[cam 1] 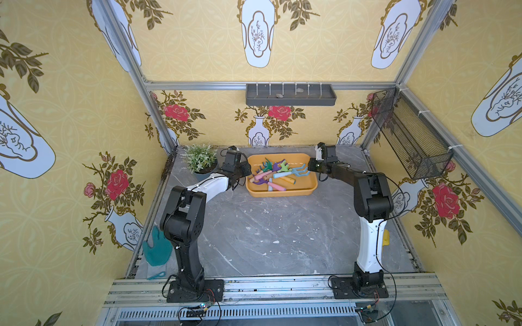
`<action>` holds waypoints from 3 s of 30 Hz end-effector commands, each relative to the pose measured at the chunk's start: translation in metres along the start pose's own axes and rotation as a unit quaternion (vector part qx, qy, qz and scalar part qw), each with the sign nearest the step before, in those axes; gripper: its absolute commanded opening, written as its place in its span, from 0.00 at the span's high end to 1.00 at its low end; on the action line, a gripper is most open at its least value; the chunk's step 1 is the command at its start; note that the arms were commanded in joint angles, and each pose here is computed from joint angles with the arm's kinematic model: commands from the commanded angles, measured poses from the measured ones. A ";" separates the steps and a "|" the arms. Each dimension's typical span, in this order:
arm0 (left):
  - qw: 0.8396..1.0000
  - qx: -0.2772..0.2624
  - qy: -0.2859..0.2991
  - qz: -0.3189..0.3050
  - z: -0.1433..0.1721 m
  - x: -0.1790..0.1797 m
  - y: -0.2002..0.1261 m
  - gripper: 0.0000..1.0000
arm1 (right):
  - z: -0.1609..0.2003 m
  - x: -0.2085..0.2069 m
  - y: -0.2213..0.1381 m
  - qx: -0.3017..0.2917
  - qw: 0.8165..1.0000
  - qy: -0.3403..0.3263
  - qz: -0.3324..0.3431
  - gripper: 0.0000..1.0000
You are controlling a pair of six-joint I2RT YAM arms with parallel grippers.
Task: Take the hand rake out of the storage box
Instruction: Move the storage box to the center of the board, then pick up the rake from the storage box, then place the rake at the center of the board.
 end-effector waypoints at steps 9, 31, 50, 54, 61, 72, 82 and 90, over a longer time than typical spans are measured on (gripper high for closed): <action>0.992 -0.037 0.114 0.050 -0.052 -0.013 -0.005 0.26 | -0.024 -0.005 0.029 -0.026 0.999 0.020 -0.010 0.99; 0.897 0.097 0.414 0.123 -0.013 -0.126 0.084 0.16 | 0.021 0.008 -0.116 -0.069 0.995 0.075 -0.002 0.03; 0.857 0.137 0.488 0.090 0.035 -0.148 0.134 0.29 | 0.057 -0.012 -0.113 -0.041 0.995 0.086 -0.005 0.03; 0.831 0.150 0.528 0.088 0.051 -0.153 0.135 0.40 | 0.059 -0.014 -0.109 -0.035 0.996 0.087 -0.007 0.03; 0.819 0.158 0.547 0.067 0.050 -0.147 0.130 0.61 | 0.059 -0.015 -0.113 -0.037 0.995 0.090 -0.009 0.03; 0.831 0.121 0.536 0.084 0.035 -0.165 0.099 0.80 | 0.063 -0.015 -0.120 -0.040 0.994 0.100 -0.011 0.03; 0.869 0.088 0.481 0.074 0.015 -0.171 0.051 0.98 | 0.065 -0.011 -0.136 -0.046 0.993 0.107 -0.020 0.03; 0.954 -0.002 0.298 -0.001 0.015 -0.138 -0.071 1.00 | 0.079 -0.013 -0.168 -0.046 0.992 0.114 -0.011 0.03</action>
Point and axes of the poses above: each gripper's point midway between its finger pads, its own y axis out along the fingers, its own x axis along the line the jaws close on, z = x × y, the point moved 6 cm from there along -y, back along the fingers, and after that the axes turned 12 degrees about y, right-handed, at the moved point
